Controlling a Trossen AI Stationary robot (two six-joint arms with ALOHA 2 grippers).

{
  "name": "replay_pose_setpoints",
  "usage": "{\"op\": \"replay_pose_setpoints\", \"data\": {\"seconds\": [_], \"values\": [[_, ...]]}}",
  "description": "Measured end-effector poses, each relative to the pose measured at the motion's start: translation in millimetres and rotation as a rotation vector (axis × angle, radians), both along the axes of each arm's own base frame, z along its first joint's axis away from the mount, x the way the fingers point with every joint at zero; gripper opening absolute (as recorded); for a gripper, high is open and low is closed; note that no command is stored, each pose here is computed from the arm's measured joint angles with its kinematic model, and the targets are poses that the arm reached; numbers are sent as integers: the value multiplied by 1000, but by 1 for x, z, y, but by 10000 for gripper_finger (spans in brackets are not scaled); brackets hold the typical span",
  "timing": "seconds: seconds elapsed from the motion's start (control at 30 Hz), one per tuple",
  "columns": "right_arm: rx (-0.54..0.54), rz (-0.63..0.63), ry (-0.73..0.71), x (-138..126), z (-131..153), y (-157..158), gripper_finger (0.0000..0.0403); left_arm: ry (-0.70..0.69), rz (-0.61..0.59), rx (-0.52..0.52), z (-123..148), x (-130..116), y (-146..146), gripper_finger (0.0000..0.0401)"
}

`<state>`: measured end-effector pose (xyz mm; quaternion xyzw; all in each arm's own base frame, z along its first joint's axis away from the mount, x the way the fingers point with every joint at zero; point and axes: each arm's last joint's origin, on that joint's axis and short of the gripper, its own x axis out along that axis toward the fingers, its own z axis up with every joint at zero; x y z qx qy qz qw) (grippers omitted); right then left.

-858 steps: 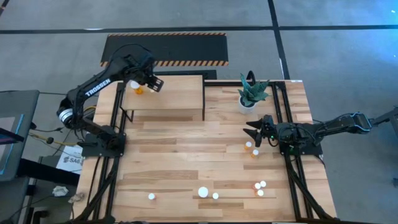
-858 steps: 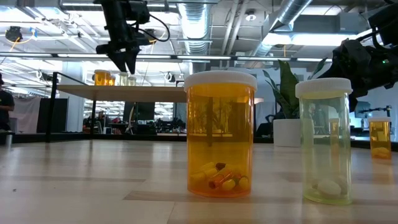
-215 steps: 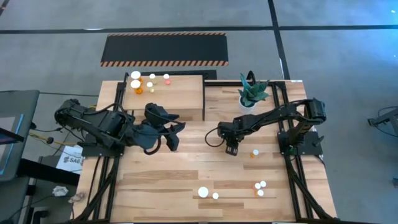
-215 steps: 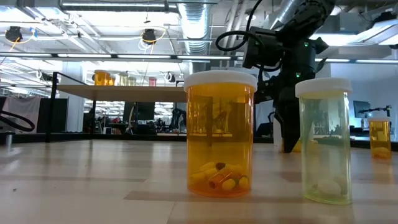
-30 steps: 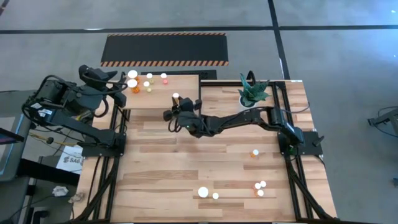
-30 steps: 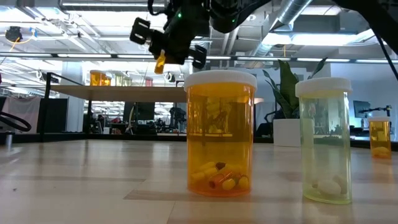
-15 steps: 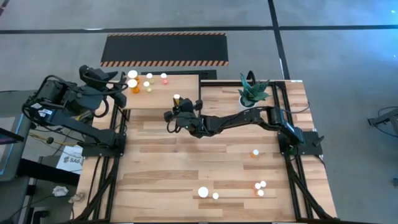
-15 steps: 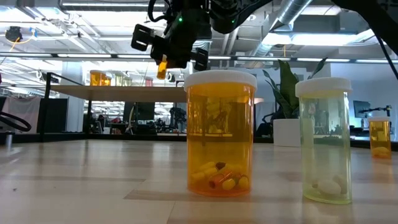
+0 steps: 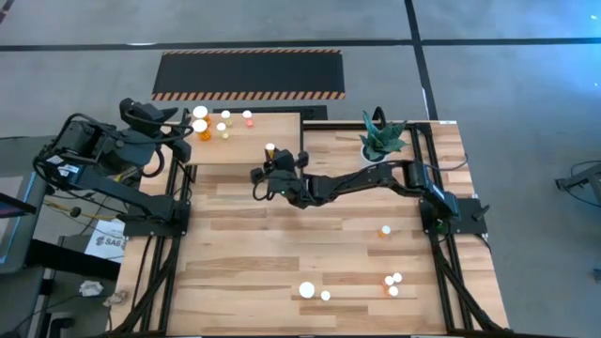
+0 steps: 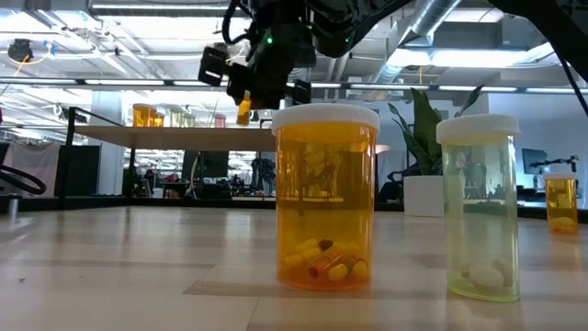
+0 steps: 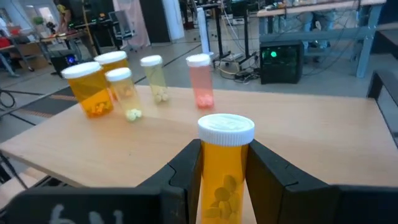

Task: Pick and place medicine bottles onto shelf by color
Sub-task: Put the top small orange pill bottle on the shelf

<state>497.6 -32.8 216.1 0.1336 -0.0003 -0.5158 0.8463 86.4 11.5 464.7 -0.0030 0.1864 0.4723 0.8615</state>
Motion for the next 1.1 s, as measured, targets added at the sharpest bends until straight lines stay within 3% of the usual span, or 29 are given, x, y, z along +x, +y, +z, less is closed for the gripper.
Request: {"op": "replay_pose_setpoints", "data": {"seconds": [0.67,1.1], "values": [[-3,-7,17,-1,-3,-7,124,-3,-14,-19,0,1,0,174],[4,20,19,-1,-3,-7,166,0,-22,-27,-1,1,-1,174]]}}
